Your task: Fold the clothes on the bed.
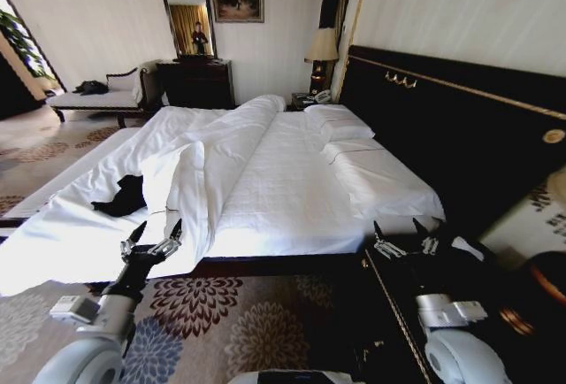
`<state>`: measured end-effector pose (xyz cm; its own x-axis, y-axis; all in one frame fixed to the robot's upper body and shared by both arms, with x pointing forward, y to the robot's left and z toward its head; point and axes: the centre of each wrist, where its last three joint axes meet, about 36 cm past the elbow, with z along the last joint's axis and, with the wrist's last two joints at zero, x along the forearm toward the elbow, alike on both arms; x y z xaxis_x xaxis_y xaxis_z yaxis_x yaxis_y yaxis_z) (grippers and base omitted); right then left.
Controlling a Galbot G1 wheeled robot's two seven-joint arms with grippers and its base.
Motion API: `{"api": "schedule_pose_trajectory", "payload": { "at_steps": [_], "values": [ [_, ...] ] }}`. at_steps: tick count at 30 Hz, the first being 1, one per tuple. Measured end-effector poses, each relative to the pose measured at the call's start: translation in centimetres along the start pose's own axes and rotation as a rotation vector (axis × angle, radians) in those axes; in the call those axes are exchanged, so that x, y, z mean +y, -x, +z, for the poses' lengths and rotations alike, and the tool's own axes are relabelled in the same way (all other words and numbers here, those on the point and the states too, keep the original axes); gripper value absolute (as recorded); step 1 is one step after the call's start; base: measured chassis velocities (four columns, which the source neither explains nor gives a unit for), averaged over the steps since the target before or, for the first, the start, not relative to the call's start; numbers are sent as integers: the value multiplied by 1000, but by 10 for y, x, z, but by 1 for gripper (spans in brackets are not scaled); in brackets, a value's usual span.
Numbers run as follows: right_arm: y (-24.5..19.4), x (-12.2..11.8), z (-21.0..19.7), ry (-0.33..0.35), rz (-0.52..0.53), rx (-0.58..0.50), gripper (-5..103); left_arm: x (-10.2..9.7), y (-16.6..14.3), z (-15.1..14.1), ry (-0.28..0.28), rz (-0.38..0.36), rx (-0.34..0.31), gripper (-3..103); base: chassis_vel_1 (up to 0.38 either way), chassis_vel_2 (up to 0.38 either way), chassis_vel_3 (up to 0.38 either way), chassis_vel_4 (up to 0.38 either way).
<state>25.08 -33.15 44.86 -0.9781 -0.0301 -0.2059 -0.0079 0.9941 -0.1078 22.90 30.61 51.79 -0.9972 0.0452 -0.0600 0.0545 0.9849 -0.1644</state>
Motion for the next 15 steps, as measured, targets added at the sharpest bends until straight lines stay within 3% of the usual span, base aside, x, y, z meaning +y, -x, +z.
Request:
{"api": "schedule_pose_trajectory", "payload": {
  "at_steps": [15],
  "values": [
    [-4, 8, 7, 29, 38, 5, 100, -2, -2, -1, -5, -4, -5, 100, -99, 98, 100, -101]
  ]
}}
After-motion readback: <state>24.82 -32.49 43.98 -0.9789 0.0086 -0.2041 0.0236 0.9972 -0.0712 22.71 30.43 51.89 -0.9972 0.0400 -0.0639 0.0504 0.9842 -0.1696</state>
